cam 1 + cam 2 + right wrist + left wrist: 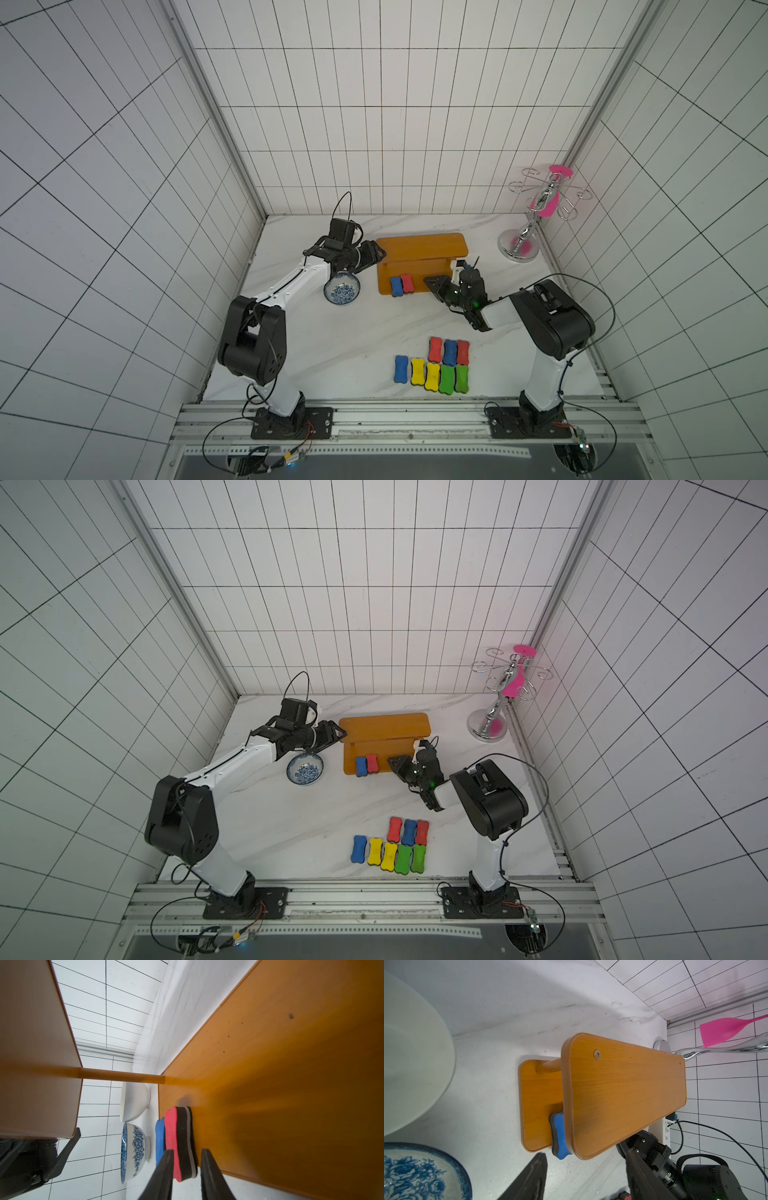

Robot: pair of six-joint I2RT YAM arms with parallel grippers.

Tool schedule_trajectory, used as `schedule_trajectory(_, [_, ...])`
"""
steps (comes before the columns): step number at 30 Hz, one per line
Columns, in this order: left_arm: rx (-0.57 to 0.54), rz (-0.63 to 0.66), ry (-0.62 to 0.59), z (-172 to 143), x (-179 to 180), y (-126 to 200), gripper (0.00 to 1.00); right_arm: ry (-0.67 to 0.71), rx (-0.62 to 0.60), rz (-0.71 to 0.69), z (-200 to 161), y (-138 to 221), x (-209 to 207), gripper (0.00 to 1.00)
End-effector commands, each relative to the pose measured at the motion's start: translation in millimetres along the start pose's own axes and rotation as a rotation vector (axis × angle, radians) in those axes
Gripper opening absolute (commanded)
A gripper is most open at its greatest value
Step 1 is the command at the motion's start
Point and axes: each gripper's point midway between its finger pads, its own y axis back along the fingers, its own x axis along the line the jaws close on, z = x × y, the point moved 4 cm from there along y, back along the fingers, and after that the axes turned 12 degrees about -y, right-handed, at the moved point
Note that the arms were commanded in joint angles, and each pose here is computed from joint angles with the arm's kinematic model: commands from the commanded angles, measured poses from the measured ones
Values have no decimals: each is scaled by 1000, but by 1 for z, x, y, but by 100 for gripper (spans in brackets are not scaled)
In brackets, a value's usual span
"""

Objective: Remove the whiteboard erasers from the shelf
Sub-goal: Pick up the whiteboard eraser from the shelf.

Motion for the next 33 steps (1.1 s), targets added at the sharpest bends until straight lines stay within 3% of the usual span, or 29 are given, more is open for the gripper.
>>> schedule_trajectory(1, [-5, -22, -13, 7, -8, -4, 62, 9, 35, 71, 1, -11, 14, 28])
schedule_trajectory(11, [13, -16, -9, 0, -4, -8, 60, 90, 85, -29, -19, -25, 5, 39])
schedule_trajectory(25, [17, -14, -5, -4, -1, -8, 60, 158, 99, -190, -33, -35, -22, 40])
schedule_trajectory(30, [19, -11, -5, -5, 1, -8, 60, 173, 102, -254, -33, -39, -30, 36])
schedule_trajectory(33, [15, -4, -7, -5, 3, -6, 60, 178, 110, -297, -33, -42, -37, 26])
